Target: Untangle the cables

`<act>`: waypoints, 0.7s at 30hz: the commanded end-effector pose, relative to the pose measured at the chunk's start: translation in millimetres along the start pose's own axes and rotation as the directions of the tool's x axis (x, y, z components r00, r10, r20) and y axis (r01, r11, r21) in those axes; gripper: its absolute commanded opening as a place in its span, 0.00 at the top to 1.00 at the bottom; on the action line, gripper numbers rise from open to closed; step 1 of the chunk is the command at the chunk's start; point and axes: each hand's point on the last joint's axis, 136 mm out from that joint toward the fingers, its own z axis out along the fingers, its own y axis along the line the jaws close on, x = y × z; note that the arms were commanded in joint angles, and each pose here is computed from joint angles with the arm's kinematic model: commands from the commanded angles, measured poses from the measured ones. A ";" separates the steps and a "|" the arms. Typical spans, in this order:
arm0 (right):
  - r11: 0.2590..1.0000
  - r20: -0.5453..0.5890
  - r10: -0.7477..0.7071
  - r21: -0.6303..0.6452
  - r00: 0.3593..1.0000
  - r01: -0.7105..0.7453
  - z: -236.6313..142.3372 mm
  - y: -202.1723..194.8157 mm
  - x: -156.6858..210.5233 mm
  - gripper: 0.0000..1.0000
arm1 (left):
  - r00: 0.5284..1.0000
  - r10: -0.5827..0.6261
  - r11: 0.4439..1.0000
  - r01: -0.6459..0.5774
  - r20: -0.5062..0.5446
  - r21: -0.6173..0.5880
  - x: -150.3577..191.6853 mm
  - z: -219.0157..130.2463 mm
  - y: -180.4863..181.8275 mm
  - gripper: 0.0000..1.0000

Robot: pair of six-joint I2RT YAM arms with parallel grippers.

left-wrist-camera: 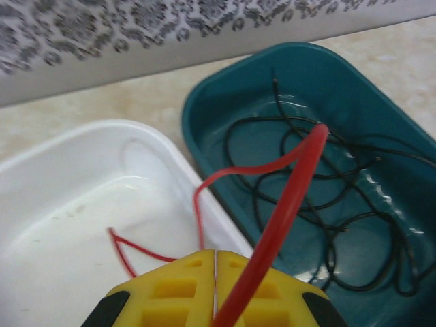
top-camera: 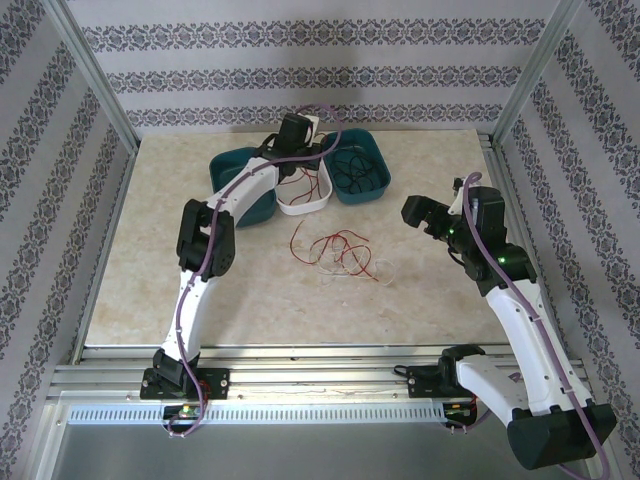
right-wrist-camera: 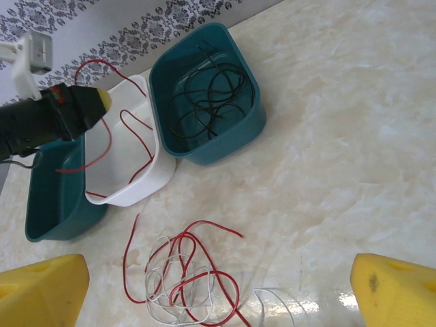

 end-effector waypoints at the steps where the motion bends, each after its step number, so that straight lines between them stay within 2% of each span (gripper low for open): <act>1: 1.000 0.023 0.015 0.009 1.000 -0.015 -2.4 -3.2 -2.8 0.02 | 0.989 -0.135 0.985 0.128 0.052 0.119 -8.4 5.3 -24.2 1.00; 11: 1.000 0.021 0.015 0.012 1.000 -0.016 -3.1 -5.1 0.3 0.02 | 0.962 -0.254 0.957 0.234 0.105 0.169 0.7 17.0 -20.8 1.00; 21: 1.000 0.022 0.016 0.009 1.000 -0.016 -2.2 -4.4 -0.2 0.02 | 0.926 -0.361 0.932 0.361 0.109 0.013 19.2 20.5 24.9 1.00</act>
